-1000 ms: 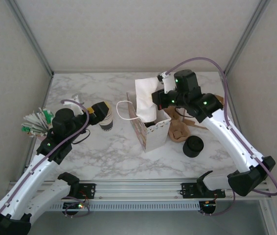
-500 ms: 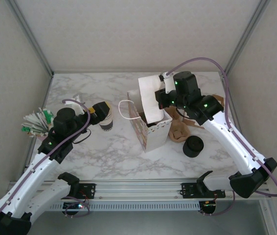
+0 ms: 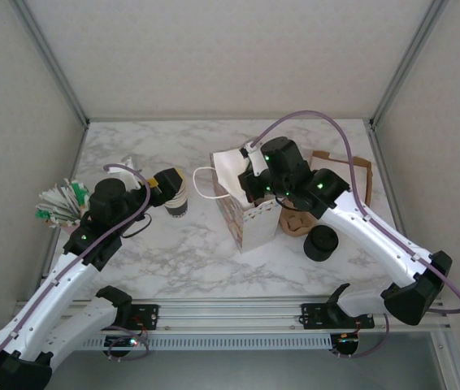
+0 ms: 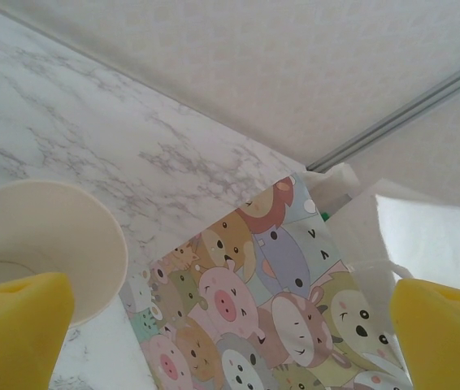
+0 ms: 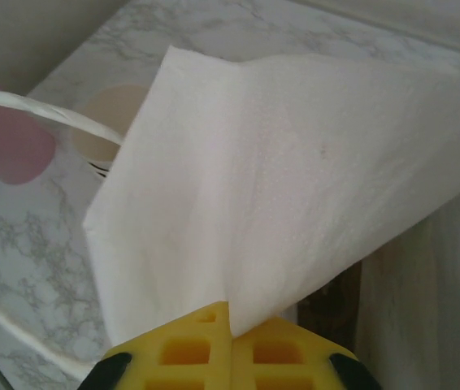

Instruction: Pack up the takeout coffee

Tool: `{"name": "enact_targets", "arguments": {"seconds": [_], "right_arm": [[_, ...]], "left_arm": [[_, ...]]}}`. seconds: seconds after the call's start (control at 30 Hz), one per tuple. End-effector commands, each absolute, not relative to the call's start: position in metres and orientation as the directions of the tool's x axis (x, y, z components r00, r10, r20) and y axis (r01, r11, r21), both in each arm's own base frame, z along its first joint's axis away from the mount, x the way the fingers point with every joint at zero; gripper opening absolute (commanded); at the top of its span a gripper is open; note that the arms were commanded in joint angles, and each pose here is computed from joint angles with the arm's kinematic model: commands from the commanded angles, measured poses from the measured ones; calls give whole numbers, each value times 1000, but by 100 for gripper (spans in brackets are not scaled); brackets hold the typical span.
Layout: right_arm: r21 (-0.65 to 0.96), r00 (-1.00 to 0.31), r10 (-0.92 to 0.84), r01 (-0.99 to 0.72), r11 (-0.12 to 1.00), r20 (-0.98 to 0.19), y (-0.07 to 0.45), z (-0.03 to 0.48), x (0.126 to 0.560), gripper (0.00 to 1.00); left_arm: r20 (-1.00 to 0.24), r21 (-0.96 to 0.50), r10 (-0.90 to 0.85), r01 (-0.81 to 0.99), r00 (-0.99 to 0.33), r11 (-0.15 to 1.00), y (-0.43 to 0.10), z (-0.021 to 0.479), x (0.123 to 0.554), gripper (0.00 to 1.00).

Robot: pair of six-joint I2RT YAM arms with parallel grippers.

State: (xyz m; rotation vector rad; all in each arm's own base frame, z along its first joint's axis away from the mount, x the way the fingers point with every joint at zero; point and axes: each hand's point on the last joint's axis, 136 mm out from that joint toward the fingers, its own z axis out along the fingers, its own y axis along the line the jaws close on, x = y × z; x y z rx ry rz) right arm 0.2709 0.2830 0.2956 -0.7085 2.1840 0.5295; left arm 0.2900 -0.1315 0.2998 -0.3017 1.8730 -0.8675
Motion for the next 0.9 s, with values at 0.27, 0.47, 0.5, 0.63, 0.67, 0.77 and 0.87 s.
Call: {"name": "enact_targets", "arguments": {"seconds": [0.27, 0.47, 0.5, 0.63, 0.67, 0.77, 0.87], "right_arm": [[153, -697, -282, -492, 857, -659, 273, 253, 278, 0], [184, -719, -301, -512, 839, -627, 287, 243, 280, 0], [185, -723, -305, -512, 839, -620, 289, 241, 280, 0], [185, -746, -315, -502, 845, -587, 294, 229, 284, 0], [184, -751, -315, -498, 847, -581, 294, 226, 285, 0], [182, -763, -320, -491, 852, -562, 296, 219, 286, 0], [179, -774, -321, -482, 858, -545, 297, 214, 287, 0]], "left_arm": [[-689, -692, -563, 184, -457, 698, -132, 302, 290, 100], [-689, -691, -560, 186, -460, 698, -133, 301, 290, 100], [-689, -691, -559, 185, -461, 699, -133, 301, 290, 100], [-691, -688, -556, 184, -463, 702, -133, 300, 289, 100], [-691, -688, -556, 183, -461, 703, -132, 301, 289, 100], [-693, -686, -555, 183, -461, 704, -132, 300, 289, 100], [-693, -686, -554, 184, -462, 704, -132, 300, 289, 100]]}}
